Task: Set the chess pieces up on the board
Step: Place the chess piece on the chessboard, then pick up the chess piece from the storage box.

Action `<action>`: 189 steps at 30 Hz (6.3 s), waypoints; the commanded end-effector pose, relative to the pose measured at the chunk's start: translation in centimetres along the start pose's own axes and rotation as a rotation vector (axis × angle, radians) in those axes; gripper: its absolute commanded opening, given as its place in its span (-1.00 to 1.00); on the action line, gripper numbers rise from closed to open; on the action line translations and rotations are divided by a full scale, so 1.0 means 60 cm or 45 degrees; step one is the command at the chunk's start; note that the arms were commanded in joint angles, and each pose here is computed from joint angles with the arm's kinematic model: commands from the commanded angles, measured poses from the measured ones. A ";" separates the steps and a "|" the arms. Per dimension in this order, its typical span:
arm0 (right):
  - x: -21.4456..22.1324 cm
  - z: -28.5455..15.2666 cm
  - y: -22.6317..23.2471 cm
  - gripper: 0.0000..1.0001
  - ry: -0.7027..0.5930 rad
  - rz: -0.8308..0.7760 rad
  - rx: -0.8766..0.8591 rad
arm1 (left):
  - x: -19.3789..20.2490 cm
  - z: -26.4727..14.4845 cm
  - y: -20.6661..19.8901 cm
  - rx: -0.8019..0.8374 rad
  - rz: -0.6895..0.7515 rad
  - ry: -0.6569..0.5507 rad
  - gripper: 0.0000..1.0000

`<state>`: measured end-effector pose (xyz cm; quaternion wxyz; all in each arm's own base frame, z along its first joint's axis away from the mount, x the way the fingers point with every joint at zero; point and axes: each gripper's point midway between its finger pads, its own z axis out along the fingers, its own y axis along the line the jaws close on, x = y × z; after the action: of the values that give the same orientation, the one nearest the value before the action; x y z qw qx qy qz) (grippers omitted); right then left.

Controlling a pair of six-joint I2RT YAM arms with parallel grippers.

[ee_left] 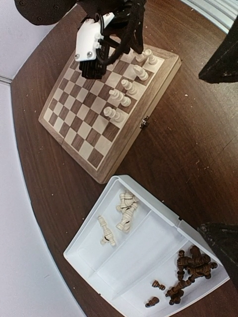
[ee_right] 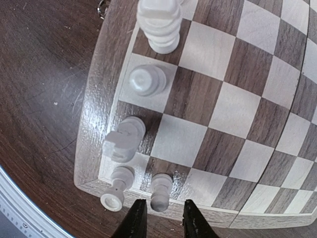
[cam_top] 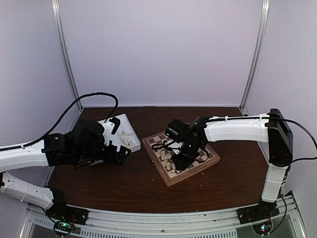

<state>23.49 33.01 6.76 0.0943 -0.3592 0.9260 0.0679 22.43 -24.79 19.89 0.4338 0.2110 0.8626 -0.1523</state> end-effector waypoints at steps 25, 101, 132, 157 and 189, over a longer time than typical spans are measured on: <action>0.114 -0.160 -0.118 -0.39 -0.884 0.130 0.225 | -0.025 0.179 0.149 -0.388 -0.499 0.416 0.26; 0.168 -0.180 -0.119 -0.19 -1.208 0.072 0.137 | -0.047 0.378 0.131 -0.274 -0.813 0.246 -1.00; 0.167 -0.177 -0.116 -0.19 -1.200 0.061 0.128 | -0.069 0.335 0.128 -0.311 -0.639 0.149 -1.00; 0.168 -0.179 -0.116 -0.19 -1.204 0.062 0.128 | -0.030 0.359 0.058 -0.145 -0.574 0.157 -1.00; 0.168 -0.177 -0.116 -0.19 -1.200 0.059 0.128 | -0.099 0.294 0.098 -0.263 -0.459 0.029 -1.00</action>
<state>19.34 18.89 13.24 0.5070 -0.2668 0.8019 0.1697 39.46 -29.79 9.98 0.3634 0.0047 0.9203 -0.1451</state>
